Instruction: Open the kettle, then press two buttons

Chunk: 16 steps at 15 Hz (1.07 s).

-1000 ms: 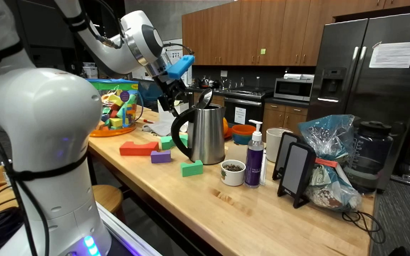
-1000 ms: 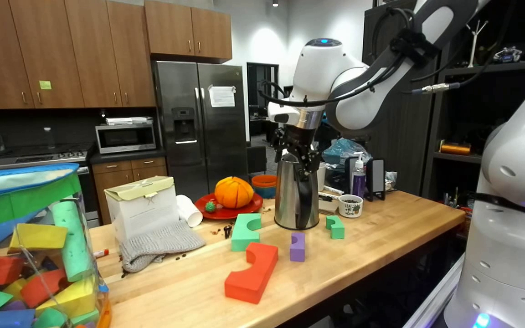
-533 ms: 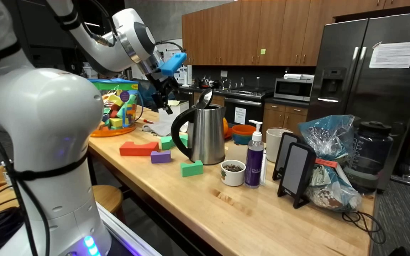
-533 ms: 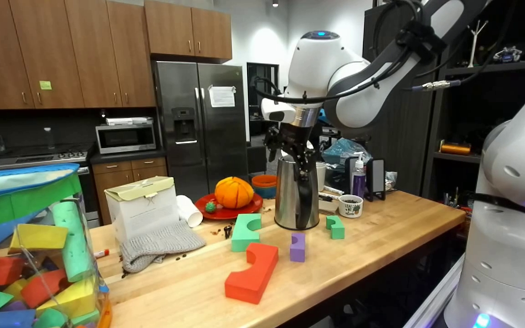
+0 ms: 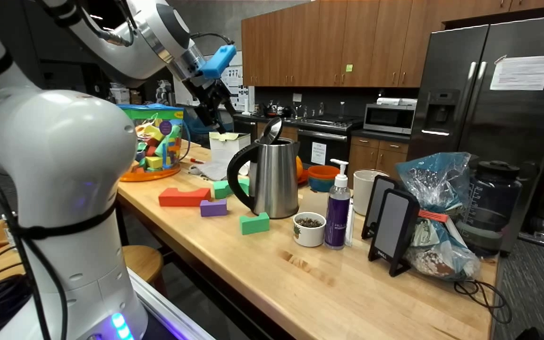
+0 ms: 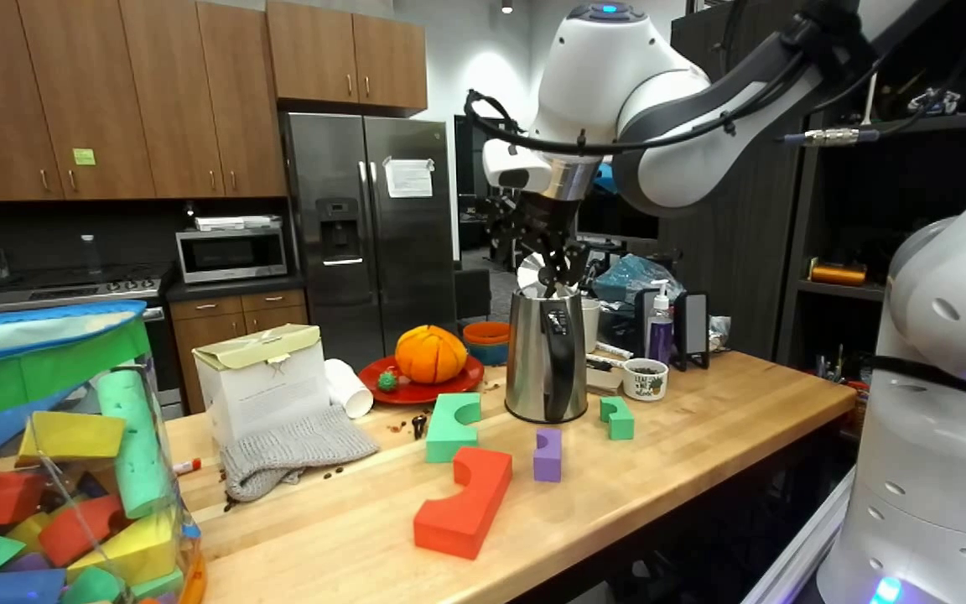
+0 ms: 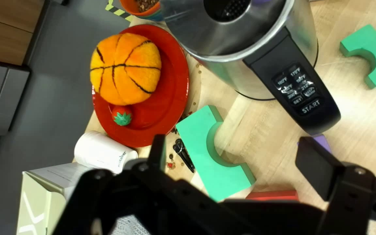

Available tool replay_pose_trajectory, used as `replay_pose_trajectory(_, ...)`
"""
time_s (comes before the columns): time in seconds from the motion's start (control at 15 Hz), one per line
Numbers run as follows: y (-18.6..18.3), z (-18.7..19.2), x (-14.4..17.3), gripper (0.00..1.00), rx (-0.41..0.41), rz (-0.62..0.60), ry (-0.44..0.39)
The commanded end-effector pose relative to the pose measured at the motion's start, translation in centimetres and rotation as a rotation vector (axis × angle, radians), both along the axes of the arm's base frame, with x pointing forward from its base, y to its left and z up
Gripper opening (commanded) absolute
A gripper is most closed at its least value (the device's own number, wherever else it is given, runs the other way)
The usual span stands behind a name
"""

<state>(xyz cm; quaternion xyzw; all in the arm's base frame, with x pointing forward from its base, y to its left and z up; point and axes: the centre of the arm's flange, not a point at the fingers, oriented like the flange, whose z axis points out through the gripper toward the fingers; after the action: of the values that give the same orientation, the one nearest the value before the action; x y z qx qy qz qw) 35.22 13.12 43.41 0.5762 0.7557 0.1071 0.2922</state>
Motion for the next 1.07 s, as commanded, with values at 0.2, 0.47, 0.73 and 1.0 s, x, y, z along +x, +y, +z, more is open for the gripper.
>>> replay_pose_trajectory(0.2,-2.8,0.3,-0.6,1.0,-0.014,-0.032,-0.035)
replay_pose_trajectory(0.47,-3.7,-1.4,0.6,1.0,-0.023,-0.047,-0.006)
replay_pose_trajectory(0.73,-4.4,-3.0,1.5,1.0,-0.054,-0.044,0.025)
replay_pose_trajectory(1.0,-4.6,-4.4,2.2,1.0,-0.059,-0.034,0.049)
